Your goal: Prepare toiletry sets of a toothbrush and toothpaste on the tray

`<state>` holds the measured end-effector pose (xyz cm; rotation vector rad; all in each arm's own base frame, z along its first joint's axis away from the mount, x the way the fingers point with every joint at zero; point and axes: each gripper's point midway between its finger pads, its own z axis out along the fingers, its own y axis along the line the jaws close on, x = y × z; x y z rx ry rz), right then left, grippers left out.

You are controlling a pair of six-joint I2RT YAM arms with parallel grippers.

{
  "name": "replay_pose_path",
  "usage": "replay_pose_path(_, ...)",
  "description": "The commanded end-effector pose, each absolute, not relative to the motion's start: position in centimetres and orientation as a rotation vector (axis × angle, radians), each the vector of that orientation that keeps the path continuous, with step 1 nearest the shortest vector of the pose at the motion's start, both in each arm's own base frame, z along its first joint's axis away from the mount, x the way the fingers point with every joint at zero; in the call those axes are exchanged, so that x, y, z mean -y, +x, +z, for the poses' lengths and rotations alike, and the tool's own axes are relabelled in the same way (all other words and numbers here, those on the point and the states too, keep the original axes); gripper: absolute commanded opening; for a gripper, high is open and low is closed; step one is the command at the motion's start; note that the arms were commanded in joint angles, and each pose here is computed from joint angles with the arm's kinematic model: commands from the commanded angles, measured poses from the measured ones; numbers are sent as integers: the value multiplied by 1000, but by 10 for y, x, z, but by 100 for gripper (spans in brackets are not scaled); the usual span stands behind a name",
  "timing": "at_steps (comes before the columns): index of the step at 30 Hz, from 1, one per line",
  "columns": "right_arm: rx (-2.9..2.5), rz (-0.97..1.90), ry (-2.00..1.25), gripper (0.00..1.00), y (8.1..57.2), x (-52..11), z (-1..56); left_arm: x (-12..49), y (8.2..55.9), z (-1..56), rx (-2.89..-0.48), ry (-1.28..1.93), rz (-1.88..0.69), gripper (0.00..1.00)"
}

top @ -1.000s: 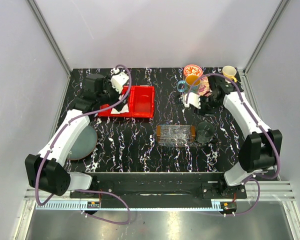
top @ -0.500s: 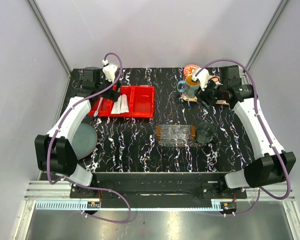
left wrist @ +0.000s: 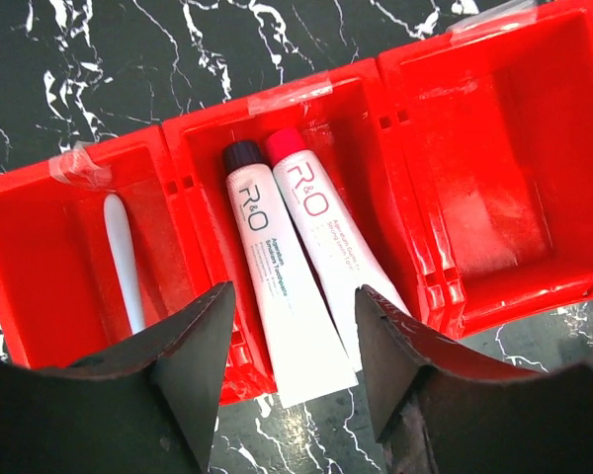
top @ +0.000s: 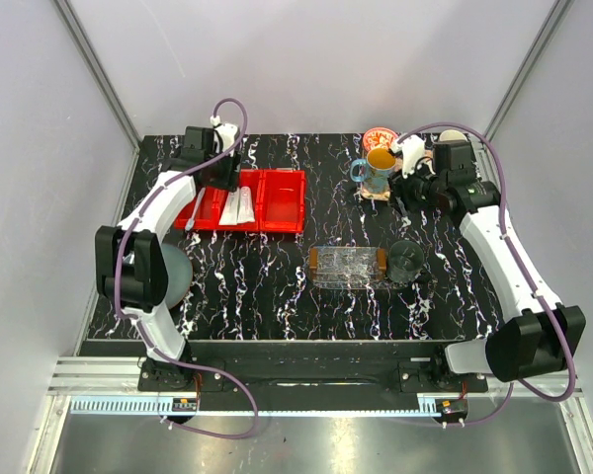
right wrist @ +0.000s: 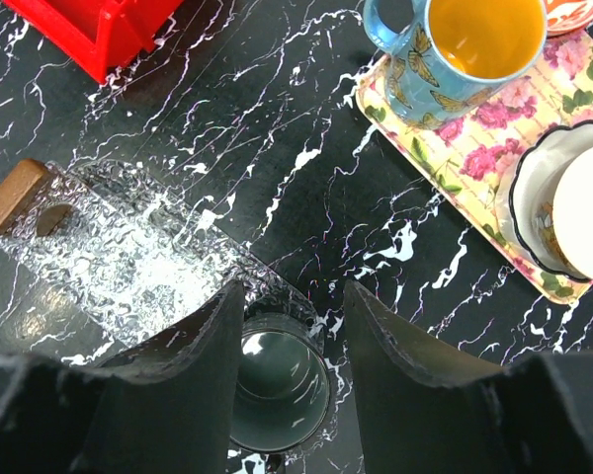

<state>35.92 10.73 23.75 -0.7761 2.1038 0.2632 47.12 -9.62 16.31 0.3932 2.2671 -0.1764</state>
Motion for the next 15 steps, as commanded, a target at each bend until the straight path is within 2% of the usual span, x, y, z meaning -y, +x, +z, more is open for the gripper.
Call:
replay_pose_path(1,-2029,236,-655,51,367,-103,259,99,487,174,-2243,341,-152,56)
replay_pose_path(15,-2076,242,-653,51,361,-102,237,122,495,126,-2353,343,-154,61)
